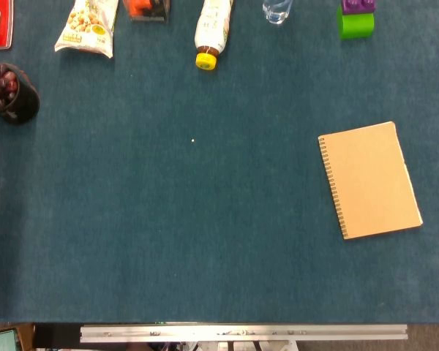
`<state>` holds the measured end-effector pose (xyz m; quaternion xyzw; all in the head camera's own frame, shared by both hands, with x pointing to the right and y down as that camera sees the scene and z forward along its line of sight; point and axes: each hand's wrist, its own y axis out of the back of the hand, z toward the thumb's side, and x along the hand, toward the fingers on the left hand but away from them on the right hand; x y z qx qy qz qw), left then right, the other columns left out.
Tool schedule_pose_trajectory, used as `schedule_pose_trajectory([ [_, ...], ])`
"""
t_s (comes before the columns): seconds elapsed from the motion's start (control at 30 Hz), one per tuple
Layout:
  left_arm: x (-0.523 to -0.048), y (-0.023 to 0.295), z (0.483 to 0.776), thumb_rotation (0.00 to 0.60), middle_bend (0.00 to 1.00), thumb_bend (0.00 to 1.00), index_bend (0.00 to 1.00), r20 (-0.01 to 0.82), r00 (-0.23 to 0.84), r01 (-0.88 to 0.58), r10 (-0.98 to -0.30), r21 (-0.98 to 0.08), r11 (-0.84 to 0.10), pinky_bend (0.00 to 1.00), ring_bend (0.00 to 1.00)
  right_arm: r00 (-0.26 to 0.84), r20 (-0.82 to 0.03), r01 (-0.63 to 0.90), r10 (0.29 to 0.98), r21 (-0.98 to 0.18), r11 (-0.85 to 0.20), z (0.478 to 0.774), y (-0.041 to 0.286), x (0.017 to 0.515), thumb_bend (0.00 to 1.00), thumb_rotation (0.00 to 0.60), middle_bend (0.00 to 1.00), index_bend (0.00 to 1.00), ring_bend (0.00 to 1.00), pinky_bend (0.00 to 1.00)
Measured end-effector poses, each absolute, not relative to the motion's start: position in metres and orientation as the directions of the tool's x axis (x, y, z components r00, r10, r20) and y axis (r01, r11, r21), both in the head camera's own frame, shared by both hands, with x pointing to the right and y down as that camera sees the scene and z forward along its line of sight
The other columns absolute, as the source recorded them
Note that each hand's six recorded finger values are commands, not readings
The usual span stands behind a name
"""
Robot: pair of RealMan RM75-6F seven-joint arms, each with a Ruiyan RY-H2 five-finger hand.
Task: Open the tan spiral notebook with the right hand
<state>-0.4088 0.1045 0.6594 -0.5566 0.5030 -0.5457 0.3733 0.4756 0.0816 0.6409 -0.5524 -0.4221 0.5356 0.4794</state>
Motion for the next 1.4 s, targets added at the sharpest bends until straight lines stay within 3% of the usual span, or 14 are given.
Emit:
schedule_pose_trajectory([
  [0.37, -0.412, 0.110, 0.657, 0.600, 0.32, 0.25, 0.35, 0.233, -0.119, -0.144, -0.965, -0.966, -0.215, 0.55, 0.37, 0.114, -0.203, -0.037, 0.973, -0.979, -0.200, 0.648, 0.073, 0.468, 0.23, 0.600, 0.16, 0.30, 0.02, 0.16],
  [0.7, -0.410, 0.112, 0.655, 0.600, 0.32, 0.25, 0.35, 0.232, -0.108, -0.140, -0.967, -0.966, -0.216, 0.55, 0.37, 0.258, -0.199, -0.065, 0.945, -0.980, -0.188, 0.661, 0.066, 0.466, 0.03, 0.600, 0.14, 0.27, 0.02, 0.16],
  [1.03, -0.410, 0.111, 0.656, 0.600, 0.32, 0.25, 0.35, 0.234, -0.107, -0.142, -0.966, -0.965, -0.218, 0.55, 0.37, 0.396, -0.282, -0.156, 0.874, -0.959, -0.238, 0.698, 0.051, 0.461, 0.07, 0.600, 0.13, 0.11, 0.02, 0.16],
  [1.4, -0.413, 0.112, 0.655, 0.600, 0.32, 0.25, 0.35, 0.236, -0.114, -0.143, -0.965, -0.965, -0.219, 0.55, 0.37, 0.436, -0.359, -0.199, 0.825, -0.933, -0.300, 0.736, 0.043, 0.446, 0.13, 0.600, 0.12, 0.09, 0.02, 0.16],
])
